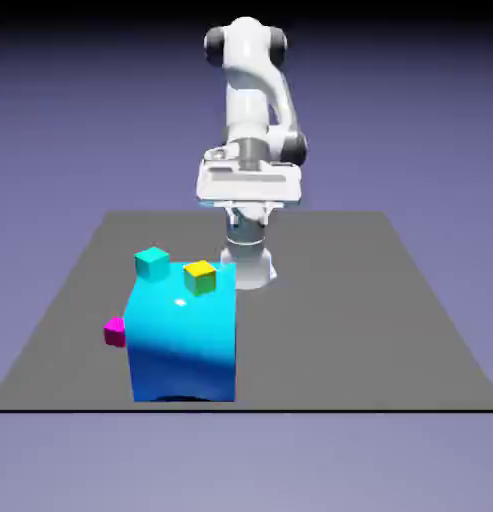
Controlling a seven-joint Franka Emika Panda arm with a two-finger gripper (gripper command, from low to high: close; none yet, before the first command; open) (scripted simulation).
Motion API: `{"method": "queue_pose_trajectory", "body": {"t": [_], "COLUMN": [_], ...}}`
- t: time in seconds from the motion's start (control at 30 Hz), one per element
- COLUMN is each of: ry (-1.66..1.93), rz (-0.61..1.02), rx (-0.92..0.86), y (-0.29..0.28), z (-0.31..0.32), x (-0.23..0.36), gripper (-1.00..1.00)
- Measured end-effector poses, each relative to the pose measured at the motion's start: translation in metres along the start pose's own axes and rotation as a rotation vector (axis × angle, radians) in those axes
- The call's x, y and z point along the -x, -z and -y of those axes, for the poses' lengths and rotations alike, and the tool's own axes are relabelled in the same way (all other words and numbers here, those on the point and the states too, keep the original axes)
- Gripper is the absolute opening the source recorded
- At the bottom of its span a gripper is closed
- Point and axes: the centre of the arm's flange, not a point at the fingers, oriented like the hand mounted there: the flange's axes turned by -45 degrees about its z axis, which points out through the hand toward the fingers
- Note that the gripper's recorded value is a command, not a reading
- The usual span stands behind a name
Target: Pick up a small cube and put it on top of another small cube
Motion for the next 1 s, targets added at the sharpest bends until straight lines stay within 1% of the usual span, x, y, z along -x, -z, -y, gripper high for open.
{"method": "queue_pose_trajectory", "body": {"t": [0.2,0.43,0.73,1.0], "ry": [0.032,0.063,0.099,0.136], "rz": [0.015,0.039,0.065,0.067], "rx": [0.034,0.04,-0.004,-0.091], "y": [0.018,0.036,0.049,0.046], "z": [-0.072,-0.147,-0.221,-0.26], "x": [0.013,0.048,0.116,0.19], "gripper": [0.0,0.0,0.0,0.0]}}
